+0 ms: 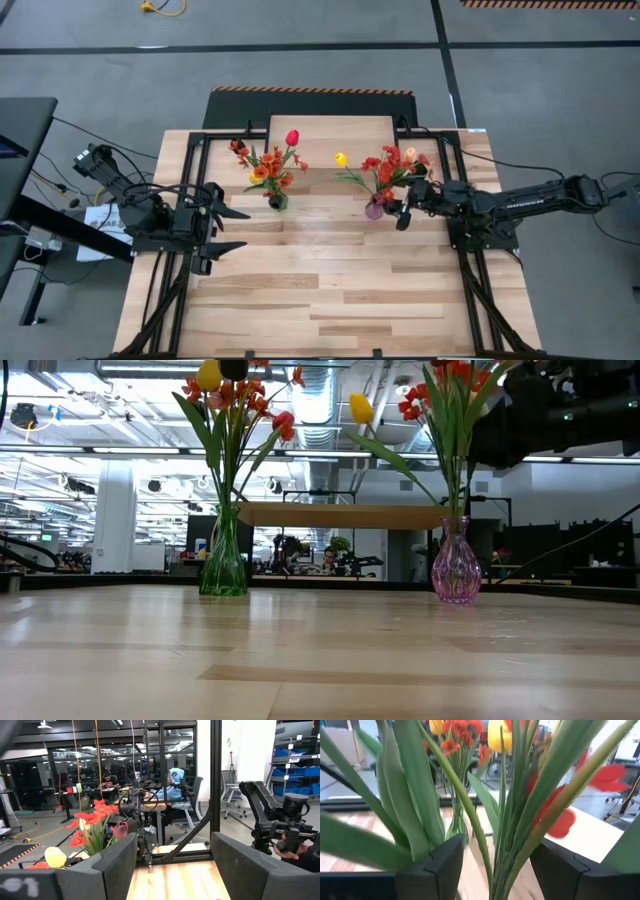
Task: Pick and place flowers into a vace then onto a shelf
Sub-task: Put the orange flowers into the purple vase
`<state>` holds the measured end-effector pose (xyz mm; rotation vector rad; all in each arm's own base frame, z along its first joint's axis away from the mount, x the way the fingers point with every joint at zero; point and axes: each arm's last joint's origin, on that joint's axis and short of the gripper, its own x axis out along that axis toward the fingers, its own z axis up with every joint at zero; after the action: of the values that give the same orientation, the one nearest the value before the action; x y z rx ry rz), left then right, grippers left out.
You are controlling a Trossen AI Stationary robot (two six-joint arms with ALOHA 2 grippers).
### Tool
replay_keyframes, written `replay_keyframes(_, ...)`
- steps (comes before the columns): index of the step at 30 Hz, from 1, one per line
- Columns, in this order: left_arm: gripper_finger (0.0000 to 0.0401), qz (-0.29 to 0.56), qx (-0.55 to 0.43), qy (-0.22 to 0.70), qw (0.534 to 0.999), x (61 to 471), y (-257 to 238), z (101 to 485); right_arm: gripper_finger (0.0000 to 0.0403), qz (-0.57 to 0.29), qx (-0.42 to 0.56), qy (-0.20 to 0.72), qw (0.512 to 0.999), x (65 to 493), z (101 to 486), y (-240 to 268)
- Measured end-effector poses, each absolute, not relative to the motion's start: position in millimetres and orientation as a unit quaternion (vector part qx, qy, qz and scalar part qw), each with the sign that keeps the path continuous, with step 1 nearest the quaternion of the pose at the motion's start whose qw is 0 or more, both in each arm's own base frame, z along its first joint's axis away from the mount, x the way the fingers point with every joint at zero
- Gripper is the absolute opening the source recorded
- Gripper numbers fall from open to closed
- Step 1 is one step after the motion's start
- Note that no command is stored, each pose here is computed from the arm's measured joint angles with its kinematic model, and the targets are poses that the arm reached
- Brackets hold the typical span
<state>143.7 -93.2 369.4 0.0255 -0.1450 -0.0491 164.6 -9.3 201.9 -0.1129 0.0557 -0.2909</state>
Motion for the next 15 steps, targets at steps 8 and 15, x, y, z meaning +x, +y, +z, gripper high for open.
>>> replay_keyframes(8, 0.0245, -0.024, 0.012, -0.073, 0.997, 143.7, -93.1, 369.4, 0.0224, -0.144, -0.054, 0.055, 0.987, 164.2, 196.6, -9.3)
replay_keyframes(15, 0.0245, -0.003, 0.009, -0.072, 0.997, 143.6, -91.8, 369.7, 0.0228, -0.131, -0.055, 0.059, 0.988, 161.3, 196.9, -4.8)
